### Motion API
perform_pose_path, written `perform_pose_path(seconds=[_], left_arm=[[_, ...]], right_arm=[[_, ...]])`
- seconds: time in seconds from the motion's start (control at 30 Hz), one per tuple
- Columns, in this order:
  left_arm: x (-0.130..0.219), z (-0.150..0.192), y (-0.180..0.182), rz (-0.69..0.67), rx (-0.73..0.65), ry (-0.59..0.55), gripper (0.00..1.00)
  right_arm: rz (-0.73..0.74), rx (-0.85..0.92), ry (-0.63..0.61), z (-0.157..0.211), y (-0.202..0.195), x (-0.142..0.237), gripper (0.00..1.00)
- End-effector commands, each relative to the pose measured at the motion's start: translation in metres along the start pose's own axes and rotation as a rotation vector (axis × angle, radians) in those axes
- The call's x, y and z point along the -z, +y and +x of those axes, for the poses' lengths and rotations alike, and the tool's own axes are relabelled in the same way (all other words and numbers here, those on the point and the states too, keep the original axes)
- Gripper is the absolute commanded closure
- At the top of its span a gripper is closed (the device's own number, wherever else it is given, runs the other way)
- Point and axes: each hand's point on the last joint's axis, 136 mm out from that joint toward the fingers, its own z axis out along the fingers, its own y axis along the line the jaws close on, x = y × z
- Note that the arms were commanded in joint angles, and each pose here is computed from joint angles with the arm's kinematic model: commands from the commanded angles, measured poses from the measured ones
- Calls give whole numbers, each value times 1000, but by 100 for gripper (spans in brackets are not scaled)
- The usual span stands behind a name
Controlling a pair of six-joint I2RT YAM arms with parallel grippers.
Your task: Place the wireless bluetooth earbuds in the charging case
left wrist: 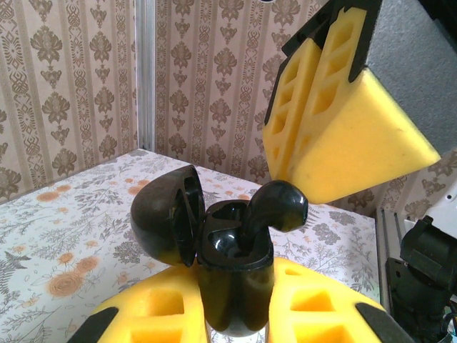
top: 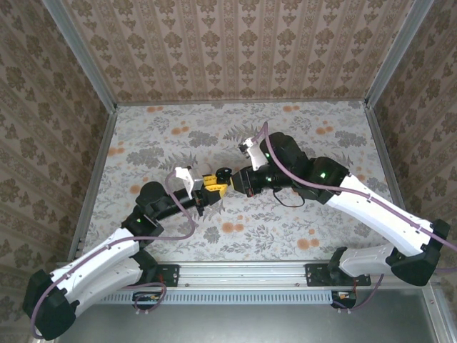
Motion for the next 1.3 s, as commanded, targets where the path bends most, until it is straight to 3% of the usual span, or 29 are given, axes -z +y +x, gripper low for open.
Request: perform_pose_path(seconds=[0.0,1.27], left_arm=[[0,-19,-6,30,-12,-50,100],[1,-17,-8,34,-9,-49,100]], right_arm=[[-47,-14,12,2,9,-6,87],[-81,-2,31,-2,18,-20,87]])
